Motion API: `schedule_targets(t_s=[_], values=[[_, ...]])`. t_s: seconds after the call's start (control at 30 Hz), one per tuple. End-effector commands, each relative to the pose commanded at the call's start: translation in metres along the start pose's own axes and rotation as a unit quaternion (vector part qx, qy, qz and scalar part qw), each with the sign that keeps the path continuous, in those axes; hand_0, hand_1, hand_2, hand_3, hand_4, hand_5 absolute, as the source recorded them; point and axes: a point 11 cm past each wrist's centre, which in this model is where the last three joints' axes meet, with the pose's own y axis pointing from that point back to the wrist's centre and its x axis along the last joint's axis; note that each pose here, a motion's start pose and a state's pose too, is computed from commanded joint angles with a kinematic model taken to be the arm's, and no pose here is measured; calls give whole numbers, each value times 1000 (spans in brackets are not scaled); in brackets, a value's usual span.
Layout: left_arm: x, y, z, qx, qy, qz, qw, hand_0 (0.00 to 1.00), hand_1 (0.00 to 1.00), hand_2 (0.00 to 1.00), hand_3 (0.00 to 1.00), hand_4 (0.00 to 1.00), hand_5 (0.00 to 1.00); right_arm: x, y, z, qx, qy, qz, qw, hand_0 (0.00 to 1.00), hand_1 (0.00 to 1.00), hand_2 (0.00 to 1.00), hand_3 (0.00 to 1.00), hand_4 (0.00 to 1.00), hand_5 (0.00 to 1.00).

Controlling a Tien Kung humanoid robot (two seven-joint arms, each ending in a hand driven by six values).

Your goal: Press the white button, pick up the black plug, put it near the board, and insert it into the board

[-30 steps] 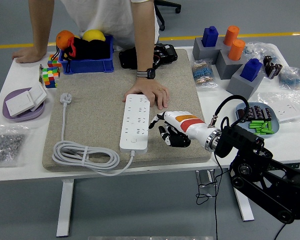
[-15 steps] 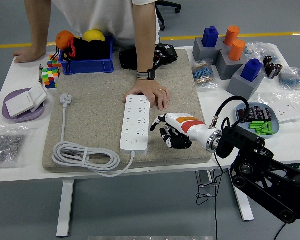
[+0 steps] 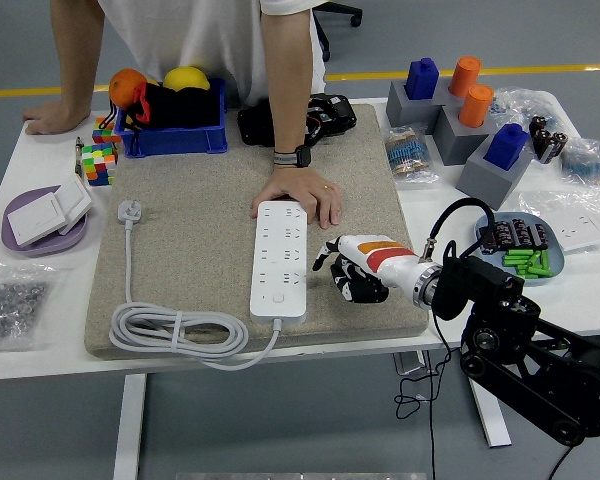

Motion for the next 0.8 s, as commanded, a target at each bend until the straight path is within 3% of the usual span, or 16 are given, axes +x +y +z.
schedule_targets(t_s=[0.47,0.8], values=[[2,0,0,0,-3,2,1000,810,782,735,786,591,530,-12,5,-7,2,-16,-36,999,2,2,93,658,282,2],[1,0,-3,1,-5,0,1000,810,782,735,787,591,531,-10,14,-34,34,-33,-45,998,2,2,91,654,285,2]])
